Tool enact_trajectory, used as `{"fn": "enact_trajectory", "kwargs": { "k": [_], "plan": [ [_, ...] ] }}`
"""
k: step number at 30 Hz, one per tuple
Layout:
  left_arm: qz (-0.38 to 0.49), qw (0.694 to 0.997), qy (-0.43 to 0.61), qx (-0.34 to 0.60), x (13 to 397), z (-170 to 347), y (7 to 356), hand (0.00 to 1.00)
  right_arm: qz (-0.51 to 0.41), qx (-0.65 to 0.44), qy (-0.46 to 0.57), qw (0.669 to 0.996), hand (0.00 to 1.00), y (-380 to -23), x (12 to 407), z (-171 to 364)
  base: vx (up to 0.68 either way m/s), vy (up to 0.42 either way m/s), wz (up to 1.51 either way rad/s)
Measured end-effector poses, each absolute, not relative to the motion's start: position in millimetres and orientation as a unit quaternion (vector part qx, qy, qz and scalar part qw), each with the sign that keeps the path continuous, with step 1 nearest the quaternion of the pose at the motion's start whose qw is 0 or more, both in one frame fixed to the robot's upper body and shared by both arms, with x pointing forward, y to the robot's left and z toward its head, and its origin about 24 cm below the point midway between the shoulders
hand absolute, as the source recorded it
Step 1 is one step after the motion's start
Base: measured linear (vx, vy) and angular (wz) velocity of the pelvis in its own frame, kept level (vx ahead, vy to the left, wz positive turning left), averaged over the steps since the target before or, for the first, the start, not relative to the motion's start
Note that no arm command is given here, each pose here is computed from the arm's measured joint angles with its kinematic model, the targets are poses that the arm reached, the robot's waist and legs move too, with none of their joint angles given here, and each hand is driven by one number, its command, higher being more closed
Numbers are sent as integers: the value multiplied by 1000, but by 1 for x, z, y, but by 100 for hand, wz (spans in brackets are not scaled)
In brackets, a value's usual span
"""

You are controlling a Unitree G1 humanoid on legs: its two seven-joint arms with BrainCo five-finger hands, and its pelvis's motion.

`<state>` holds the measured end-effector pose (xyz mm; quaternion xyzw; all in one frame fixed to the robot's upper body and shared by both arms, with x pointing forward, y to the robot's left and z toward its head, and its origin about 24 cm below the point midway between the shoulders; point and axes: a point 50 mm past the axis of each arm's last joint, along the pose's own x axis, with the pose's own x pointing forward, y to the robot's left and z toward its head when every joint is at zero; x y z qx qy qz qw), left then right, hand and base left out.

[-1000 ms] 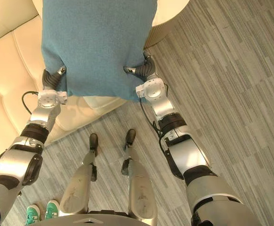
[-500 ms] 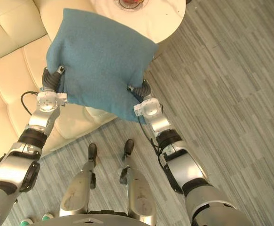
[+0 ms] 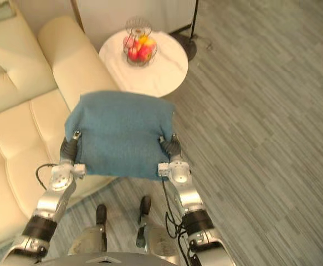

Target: Pick up cushions and gather them together orderly.

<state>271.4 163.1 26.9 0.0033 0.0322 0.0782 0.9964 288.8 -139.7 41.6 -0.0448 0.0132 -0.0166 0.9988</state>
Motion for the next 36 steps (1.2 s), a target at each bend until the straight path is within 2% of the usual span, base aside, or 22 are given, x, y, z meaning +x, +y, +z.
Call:
{"fn": "enact_trajectory", "kwargs": {
  "k": [9, 19, 24, 27, 34, 36],
  "plan": [
    [100, 992, 34, -63, 224, 24, 157, 100, -11, -41, -43, 998, 100, -141, 256, 61, 20, 57, 3],
    [124, 989, 51, -69, 199, 16, 166, 100, 19, -58, -53, 997, 100, -129, 245, 60, -28, 24, 11],
    [115, 990, 44, -71, 203, 19, 163, 100, 18, -68, -58, 996, 100, -131, 244, 62, -97, -7, 88],
    [115, 990, 27, -82, 212, 26, 158, 100, 18, -87, -85, 992, 100, -134, 258, 76, -105, 78, 157],
    [96, 988, 3, -119, 221, 36, 144, 100, -1, -117, -130, 985, 100, -145, 273, 99, -96, 366, 105],
    [90, 991, 2, -101, 223, 36, 148, 100, -14, -94, -103, 990, 100, -143, 273, 86, -100, 519, 83]
  ]
}}
